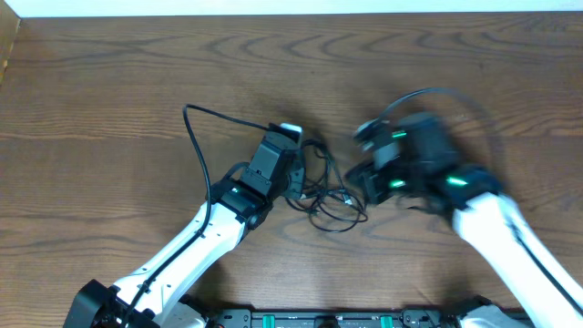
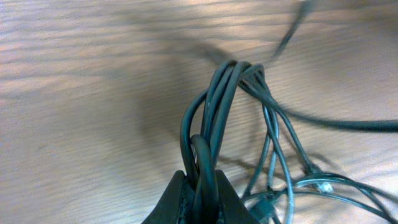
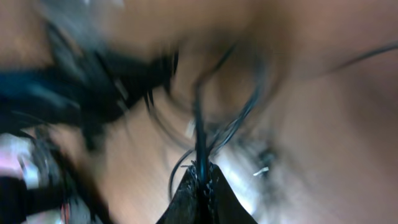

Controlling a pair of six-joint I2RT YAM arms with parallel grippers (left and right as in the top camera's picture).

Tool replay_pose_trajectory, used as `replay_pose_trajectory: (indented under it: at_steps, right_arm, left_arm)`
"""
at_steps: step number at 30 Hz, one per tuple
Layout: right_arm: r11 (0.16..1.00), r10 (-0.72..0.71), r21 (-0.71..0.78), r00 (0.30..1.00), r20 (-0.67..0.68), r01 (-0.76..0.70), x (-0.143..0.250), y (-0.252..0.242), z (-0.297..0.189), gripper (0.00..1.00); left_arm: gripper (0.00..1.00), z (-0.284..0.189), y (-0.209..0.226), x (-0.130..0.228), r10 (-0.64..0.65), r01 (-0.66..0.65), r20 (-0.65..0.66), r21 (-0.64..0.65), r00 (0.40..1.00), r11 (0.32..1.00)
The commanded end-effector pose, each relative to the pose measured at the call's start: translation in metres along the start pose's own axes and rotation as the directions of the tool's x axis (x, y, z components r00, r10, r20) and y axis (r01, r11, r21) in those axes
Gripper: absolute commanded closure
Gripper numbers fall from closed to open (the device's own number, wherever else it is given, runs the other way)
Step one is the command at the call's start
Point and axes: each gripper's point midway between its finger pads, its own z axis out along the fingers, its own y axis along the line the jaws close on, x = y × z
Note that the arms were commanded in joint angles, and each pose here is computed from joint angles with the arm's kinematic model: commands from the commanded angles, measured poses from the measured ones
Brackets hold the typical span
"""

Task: Untangle cables

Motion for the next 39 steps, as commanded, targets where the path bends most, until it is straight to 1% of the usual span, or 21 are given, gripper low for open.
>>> replay_pose_trajectory:
  at_steps: [1, 3, 5, 8, 9, 11, 13, 15, 16, 18, 20, 22, 25, 28, 29, 33, 34, 35, 37, 38, 39]
  right_arm:
    - [0.991, -0.062, 0.134, 0.956, 0.288, 0.024, -0.048, -0.009, -0.084, 0.99]
    - [0.947, -0.091, 0.315, 0.900, 0.427, -0.054, -0.058, -0.034, -0.137, 0.99]
    - [0.888, -0.124, 0.439, 0.846, 0.518, -0.139, -0.058, -0.050, -0.180, 0.99]
    - [0.778, -0.164, 0.567, 0.784, 0.599, -0.271, -0.047, -0.068, -0.230, 0.99]
    - [0.675, -0.167, 0.628, 0.749, 0.642, -0.387, -0.033, -0.083, -0.259, 0.99]
    - [0.591, -0.139, 0.636, 0.713, 0.687, -0.497, -0.020, -0.094, -0.278, 0.99]
    - [0.543, -0.097, 0.619, 0.690, 0.718, -0.568, -0.010, -0.103, -0.283, 0.99]
    - [0.541, -0.043, 0.600, 0.693, 0.719, -0.589, -0.005, -0.110, -0.273, 0.99]
    - [0.557, -0.009, 0.589, 0.705, 0.709, -0.586, -0.003, -0.112, -0.264, 0.99]
    - [0.614, 0.060, 0.563, 0.744, 0.665, -0.553, -0.001, -0.114, -0.238, 0.99]
    - [0.683, 0.144, 0.514, 0.785, 0.602, -0.519, 0.002, -0.116, -0.205, 0.99]
    - [0.712, 0.222, 0.481, 0.813, 0.538, -0.512, 0.008, -0.124, -0.178, 0.99]
    - [0.702, 0.339, 0.473, 0.835, 0.434, -0.531, 0.023, -0.143, -0.144, 0.99]
    - [0.707, 0.425, 0.448, 0.835, 0.350, -0.547, 0.031, -0.153, -0.117, 0.98]
    - [0.712, 0.447, 0.435, 0.833, 0.326, -0.552, 0.033, -0.155, -0.110, 0.95]
    - [0.731, 0.523, 0.370, 0.819, 0.236, -0.574, 0.039, -0.157, -0.083, 0.71]
    - [0.742, 0.541, 0.338, 0.815, 0.209, -0.579, 0.039, -0.154, -0.076, 0.51]
    - [0.763, 0.551, 0.291, 0.816, 0.175, -0.577, 0.039, -0.148, -0.068, 0.28]
    - [0.802, 0.557, 0.183, 0.823, 0.116, -0.569, 0.035, -0.132, -0.057, 0.09]
    - [0.819, 0.553, 0.126, 0.828, 0.091, -0.560, 0.033, -0.124, -0.053, 0.01]
    - [0.829, 0.548, 0.083, 0.833, 0.072, -0.553, 0.031, -0.117, -0.051, 0.01]
  left_arm:
    - [0.92, -0.003, 0.035, -0.004, -0.076, 0.083, 0.044, -0.199, 0.996, 0.976]
    - [0.92, -0.003, 0.037, -0.004, -0.102, 0.112, 0.055, -0.210, 0.993, 0.971]
    - [0.92, -0.003, 0.036, -0.007, -0.120, 0.132, 0.068, -0.204, 0.990, 0.970]
    - [0.92, -0.003, 0.036, -0.010, -0.151, 0.166, 0.089, -0.196, 0.984, 0.966]
    - [0.92, -0.004, 0.039, -0.013, -0.188, 0.208, 0.113, -0.208, 0.976, 0.956]
    - [0.92, -0.005, 0.042, -0.014, -0.217, 0.242, 0.131, -0.223, 0.967, 0.944]
    - [0.92, -0.005, 0.042, -0.014, -0.232, 0.257, 0.135, -0.220, 0.963, 0.941]
    - [0.92, -0.005, 0.042, -0.014, -0.249, 0.274, 0.139, -0.216, 0.959, 0.937]
    - [0.92, -0.005, 0.041, -0.016, -0.258, 0.284, 0.144, -0.208, 0.955, 0.936]
    - [0.93, -0.004, 0.034, -0.018, -0.264, 0.286, 0.142, -0.170, 0.954, 0.943]
    - [0.92, -0.002, 0.017, -0.024, -0.274, 0.285, 0.132, -0.079, 0.953, 0.955]
    - [0.92, -0.002, 0.003, -0.034, -0.255, 0.258, 0.144, 0.001, 0.956, 0.966]
    - [0.92, -0.006, -0.003, -0.050, -0.255, 0.252, 0.200, 0.042, 0.946, 0.967]
    - [0.92, -0.011, -0.010, -0.060, -0.236, 0.222, 0.229, 0.085, 0.944, 0.971]
    - [0.92, -0.014, -0.015, -0.063, -0.226, 0.206, 0.236, 0.108, 0.945, 0.973]
    - [0.92, -0.032, -0.034, -0.081, -0.186, 0.127, 0.295, 0.210, 0.937, 0.970]
    - [0.92, -0.039, -0.037, -0.087, -0.181, 0.111, 0.318, 0.228, 0.931, 0.967]
    - [0.92, -0.047, -0.039, -0.093, -0.184, 0.102, 0.341, 0.246, 0.922, 0.964]
    - [0.92, -0.061, -0.044, -0.100, -0.190, 0.088, 0.368, 0.277, 0.910, 0.957]
    - [0.92, -0.068, -0.046, -0.102, -0.193, 0.081, 0.381, 0.291, 0.904, 0.953]
    - [0.92, -0.073, -0.047, -0.104, -0.195, 0.076, 0.389, 0.301, 0.901, 0.951]
